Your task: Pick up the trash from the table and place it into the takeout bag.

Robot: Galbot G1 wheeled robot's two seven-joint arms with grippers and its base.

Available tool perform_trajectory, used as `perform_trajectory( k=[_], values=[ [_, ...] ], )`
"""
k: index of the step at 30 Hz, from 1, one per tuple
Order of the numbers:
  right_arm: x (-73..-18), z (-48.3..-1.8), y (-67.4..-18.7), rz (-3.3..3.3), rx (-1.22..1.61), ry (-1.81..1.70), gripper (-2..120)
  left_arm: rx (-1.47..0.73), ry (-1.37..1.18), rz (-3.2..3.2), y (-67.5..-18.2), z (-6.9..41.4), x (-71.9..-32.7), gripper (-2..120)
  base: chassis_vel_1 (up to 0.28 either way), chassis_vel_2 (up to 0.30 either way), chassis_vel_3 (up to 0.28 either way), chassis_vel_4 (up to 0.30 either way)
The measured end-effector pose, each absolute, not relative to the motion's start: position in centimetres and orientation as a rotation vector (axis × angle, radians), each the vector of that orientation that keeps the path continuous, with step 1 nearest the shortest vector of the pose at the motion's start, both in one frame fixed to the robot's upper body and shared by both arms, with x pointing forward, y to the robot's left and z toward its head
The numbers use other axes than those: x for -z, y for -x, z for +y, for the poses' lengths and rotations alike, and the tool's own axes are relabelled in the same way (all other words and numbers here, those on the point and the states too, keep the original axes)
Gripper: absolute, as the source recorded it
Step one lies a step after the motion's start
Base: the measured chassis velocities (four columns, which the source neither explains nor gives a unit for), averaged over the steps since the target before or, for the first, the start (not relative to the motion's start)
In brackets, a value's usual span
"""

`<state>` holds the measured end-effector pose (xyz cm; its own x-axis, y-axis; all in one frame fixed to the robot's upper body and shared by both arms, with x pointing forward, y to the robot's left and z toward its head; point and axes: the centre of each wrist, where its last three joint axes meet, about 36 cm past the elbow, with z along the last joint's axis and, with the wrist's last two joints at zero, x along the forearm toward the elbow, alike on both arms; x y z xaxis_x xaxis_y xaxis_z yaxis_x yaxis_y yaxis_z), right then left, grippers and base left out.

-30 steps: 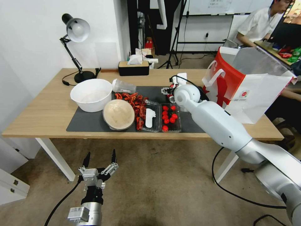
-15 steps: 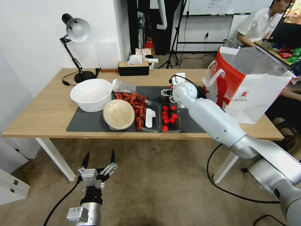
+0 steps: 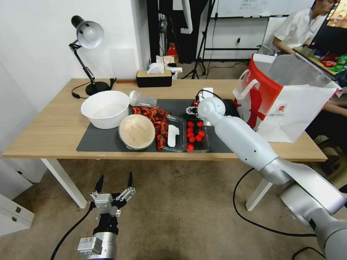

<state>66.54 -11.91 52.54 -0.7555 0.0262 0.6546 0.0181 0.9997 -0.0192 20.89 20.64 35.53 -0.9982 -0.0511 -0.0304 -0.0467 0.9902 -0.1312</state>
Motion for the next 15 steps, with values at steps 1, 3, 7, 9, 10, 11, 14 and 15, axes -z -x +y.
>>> perform_trajectory(
  k=[1,3,7,9,10,11,14,15],
  values=[
    [-52.54,-11.91,-66.54,-2.427,-0.015,0.031,100,0.203,0.076,3.100,-20.89,20.64,-35.53,100,0.000,0.000,0.000,0.000],
    [-52.33,-11.80,-66.70,-2.421,-0.011,0.034,98,0.204,0.077,3.099,-20.96,20.64,-35.53,100,0.000,0.000,0.000,0.000],
    [-52.21,-11.71,-66.83,-2.418,-0.002,0.038,90,0.205,0.078,3.098,-21.01,20.65,-35.53,100,0.000,0.000,0.000,0.000],
    [-51.96,-11.67,-66.77,-2.414,0.007,0.042,80,0.204,0.078,3.097,-21.07,20.68,-35.51,100,0.000,0.000,0.000,0.000],
    [-51.87,-11.73,-66.75,-2.413,0.011,0.047,75,0.204,0.077,3.096,-21.10,20.70,-35.52,100,0.000,0.000,0.000,0.000],
    [-51.87,-11.73,-66.75,-2.413,0.011,0.047,75,0.204,0.077,3.096,-21.10,20.70,-35.52,100,0.000,0.000,0.000,0.000],
    [-51.83,-11.87,-66.64,-2.413,0.021,0.054,63,0.202,0.076,3.095,-21.15,20.74,-35.54,100,0.000,0.000,0.000,0.000],
    [-51.83,-11.87,-66.64,-2.413,0.021,0.054,63,0.202,0.076,3.095,-21.15,20.74,-35.54,100,0.000,0.000,0.000,0.000]
  ],
)
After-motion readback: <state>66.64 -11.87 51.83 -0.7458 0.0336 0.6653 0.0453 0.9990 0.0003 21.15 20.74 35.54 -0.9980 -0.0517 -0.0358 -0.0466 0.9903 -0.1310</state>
